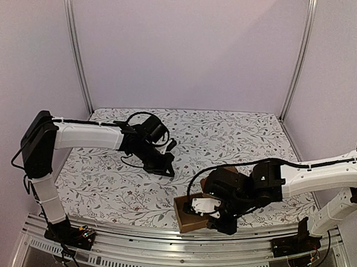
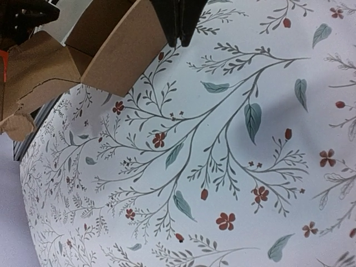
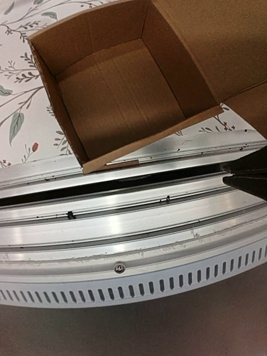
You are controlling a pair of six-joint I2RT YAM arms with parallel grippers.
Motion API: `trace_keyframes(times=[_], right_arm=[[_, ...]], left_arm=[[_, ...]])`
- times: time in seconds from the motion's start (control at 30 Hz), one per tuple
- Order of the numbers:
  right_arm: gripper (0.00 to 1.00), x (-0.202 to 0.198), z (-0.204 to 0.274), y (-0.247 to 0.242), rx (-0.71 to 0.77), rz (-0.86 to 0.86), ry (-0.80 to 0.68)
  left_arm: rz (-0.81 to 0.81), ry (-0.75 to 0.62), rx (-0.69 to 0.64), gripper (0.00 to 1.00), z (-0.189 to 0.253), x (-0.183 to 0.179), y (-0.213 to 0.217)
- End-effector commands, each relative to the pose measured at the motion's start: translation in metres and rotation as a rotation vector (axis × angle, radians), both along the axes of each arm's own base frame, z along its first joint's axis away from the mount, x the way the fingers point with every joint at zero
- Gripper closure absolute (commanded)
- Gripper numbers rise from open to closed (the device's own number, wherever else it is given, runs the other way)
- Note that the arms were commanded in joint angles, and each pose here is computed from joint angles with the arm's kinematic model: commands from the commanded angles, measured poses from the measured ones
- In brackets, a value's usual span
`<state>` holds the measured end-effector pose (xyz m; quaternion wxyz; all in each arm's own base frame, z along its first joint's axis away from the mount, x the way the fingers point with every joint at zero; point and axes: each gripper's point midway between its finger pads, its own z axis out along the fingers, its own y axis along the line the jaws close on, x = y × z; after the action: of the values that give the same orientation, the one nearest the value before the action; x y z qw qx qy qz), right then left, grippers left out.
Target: Fold the paper box
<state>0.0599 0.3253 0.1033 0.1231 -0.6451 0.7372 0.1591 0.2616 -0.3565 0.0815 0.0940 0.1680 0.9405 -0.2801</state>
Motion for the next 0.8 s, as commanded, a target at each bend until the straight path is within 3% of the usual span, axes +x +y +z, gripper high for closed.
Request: trace_keyframes(times=[0.0,0.17,0.47,0.77], right_arm=[[1.0,-0.008,-0.018,0.01,-0.06,0.116,-0.021],[1.0,-0.005,-0.036,0.014,-0.106,0.125,-0.033],[1.0,0.039,-0.054,0.013,-0.191,0.026,-0.232],[1.0,0.093,-0.058,0.007,-0.173,-0.149,-0.282]], left_arm=[[-0.035,0.033,0.006,1.0,-0.012,-0.008,-0.006],[-0.054,0.043,-0.001,1.0,-0.016,-0.008,-0.014],[-0.079,0.062,-0.032,1.0,-0.018,-0.007,-0.03],[-0.054,0.074,-0.016,1.0,-0.026,-0.01,-0.024]])
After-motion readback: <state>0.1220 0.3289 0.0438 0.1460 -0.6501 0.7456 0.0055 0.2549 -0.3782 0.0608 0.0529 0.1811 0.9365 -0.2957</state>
